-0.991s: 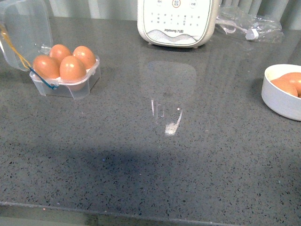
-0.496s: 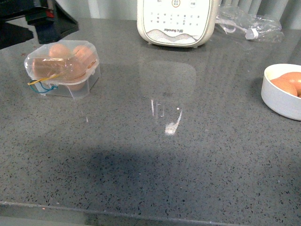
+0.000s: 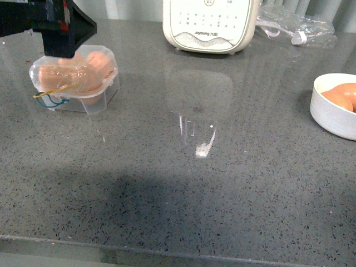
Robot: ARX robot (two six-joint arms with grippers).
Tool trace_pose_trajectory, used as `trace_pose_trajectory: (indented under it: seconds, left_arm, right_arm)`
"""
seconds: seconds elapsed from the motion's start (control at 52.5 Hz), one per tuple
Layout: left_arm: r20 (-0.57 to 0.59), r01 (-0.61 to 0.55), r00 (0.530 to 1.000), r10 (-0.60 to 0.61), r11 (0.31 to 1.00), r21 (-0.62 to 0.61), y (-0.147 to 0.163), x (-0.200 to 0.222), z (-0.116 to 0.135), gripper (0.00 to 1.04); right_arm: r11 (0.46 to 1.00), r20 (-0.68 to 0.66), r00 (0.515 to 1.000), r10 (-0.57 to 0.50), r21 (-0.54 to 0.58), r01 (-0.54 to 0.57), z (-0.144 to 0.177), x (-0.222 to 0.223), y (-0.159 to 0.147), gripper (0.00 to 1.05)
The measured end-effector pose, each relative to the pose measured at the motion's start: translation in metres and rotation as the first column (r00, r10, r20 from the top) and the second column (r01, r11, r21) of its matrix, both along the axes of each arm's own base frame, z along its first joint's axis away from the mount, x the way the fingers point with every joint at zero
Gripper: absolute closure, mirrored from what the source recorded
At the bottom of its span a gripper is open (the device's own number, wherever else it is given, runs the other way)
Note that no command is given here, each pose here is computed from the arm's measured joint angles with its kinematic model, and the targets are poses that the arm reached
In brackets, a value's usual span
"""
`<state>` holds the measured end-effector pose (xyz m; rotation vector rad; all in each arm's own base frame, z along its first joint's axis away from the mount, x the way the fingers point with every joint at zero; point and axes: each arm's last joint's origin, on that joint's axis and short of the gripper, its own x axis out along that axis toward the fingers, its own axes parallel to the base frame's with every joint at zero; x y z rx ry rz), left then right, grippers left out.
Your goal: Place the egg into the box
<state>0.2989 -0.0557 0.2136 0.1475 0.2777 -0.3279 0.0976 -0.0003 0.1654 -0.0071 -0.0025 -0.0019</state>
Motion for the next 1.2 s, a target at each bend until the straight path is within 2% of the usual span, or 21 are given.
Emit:
trace_pose_trajectory:
  seconds: [0.172, 0.324, 0.438, 0.515, 0.648, 0.781, 1.124, 1.163, 1.201]
  left_arm:
    - [0.000, 0.007, 1.000, -0.007, 0.999, 0.034, -0.001, -0.003, 0.003, 0.07]
    - [0.018, -0.013, 1.000, 0.013, 1.000, 0.003, 0.007, -0.007, 0.019, 0.07]
    - [0.070, -0.029, 0.997, 0.032, 0.999, -0.046, 0.021, -0.017, 0.044, 0.07]
    - [0.156, -0.038, 0.986, 0.052, 0.995, -0.090, 0.039, -0.036, 0.072, 0.07]
    - [0.232, -0.066, 0.970, 0.076, 0.997, -0.052, 0.062, -0.071, 0.093, 0.07]
    - [0.205, -0.090, 0.975, 0.088, 0.996, 0.000, 0.077, -0.098, 0.089, 0.07]
    - [0.069, -0.201, 0.978, 0.198, 0.978, 0.051, 0.122, -0.154, 0.040, 0.07]
    - [0.095, -0.241, 0.967, 0.237, 0.970, 0.033, 0.125, -0.160, 0.033, 0.11]
    - [0.182, -0.289, 0.941, 0.285, 0.957, -0.005, 0.126, -0.166, 0.023, 0.20]
  right_arm:
    - [1.000, 0.000, 1.000, 0.000, 0.000, 0.000, 0.000, 0.000, 0.000, 0.07]
    - [1.000, 0.000, 1.000, 0.000, 0.000, 0.000, 0.000, 0.000, 0.000, 0.07]
    - [1.000, 0.000, 1.000, 0.000, 0.000, 0.000, 0.000, 0.000, 0.000, 0.07]
    - [1.000, 0.000, 1.000, 0.000, 0.000, 0.000, 0.000, 0.000, 0.000, 0.07]
    - [1.000, 0.000, 1.000, 0.000, 0.000, 0.000, 0.000, 0.000, 0.000, 0.07]
    - [1.000, 0.000, 1.000, 0.000, 0.000, 0.000, 0.000, 0.000, 0.000, 0.07]
    - [1.000, 0.000, 1.000, 0.000, 0.000, 0.000, 0.000, 0.000, 0.000, 0.07]
    - [1.000, 0.000, 1.000, 0.000, 0.000, 0.000, 0.000, 0.000, 0.000, 0.07]
    - [1.000, 0.000, 1.000, 0.000, 0.000, 0.000, 0.000, 0.000, 0.000, 0.07]
